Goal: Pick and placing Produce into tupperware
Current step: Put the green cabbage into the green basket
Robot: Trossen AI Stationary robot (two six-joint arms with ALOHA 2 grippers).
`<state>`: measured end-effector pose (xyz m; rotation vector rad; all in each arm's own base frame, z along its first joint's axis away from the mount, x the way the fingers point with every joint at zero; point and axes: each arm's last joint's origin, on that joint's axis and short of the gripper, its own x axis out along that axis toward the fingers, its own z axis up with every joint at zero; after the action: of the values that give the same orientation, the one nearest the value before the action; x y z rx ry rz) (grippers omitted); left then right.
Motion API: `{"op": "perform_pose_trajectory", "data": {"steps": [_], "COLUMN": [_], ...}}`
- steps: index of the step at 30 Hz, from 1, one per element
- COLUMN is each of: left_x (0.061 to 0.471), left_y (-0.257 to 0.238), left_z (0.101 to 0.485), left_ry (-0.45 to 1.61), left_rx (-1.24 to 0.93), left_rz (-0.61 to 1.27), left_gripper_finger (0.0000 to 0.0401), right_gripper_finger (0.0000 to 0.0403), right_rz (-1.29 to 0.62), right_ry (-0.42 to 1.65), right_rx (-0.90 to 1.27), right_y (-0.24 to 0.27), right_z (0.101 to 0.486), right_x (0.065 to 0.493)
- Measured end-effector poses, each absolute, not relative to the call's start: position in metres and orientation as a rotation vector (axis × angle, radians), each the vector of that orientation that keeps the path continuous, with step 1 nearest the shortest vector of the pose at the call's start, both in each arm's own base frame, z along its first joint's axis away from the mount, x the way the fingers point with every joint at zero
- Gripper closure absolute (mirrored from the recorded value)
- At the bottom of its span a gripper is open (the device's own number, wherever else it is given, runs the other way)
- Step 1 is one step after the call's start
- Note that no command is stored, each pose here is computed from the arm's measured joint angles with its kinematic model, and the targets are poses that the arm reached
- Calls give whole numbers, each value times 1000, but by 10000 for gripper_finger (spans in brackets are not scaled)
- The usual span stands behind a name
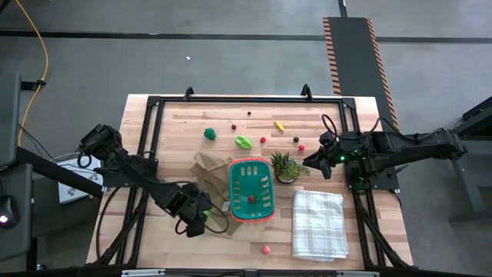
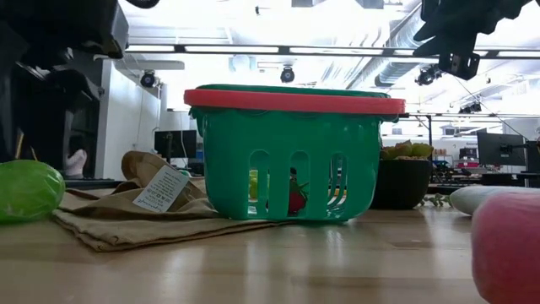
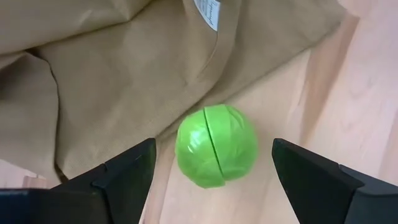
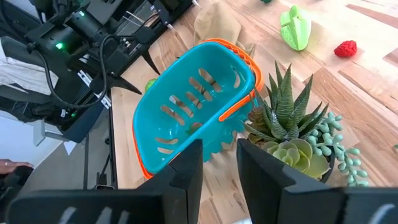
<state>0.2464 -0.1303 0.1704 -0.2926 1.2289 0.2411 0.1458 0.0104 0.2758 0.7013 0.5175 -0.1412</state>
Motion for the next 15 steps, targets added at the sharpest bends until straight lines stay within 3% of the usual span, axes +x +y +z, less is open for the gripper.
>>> {"op": "perform_pose_trajectory", "data": {"steps": [15], "left_x": [248], "left_y": [-132], "left_z": [164], "left_ry": [1271], "left_rx": [-270], "left_rz": [188], "left_gripper_finger": [93], "right_gripper_finger": [313], "right_rz": [-139], "right_ry": [518], "right_rx": [691], "right_y": [10], "right_z": [276], "right_x": [146]}}
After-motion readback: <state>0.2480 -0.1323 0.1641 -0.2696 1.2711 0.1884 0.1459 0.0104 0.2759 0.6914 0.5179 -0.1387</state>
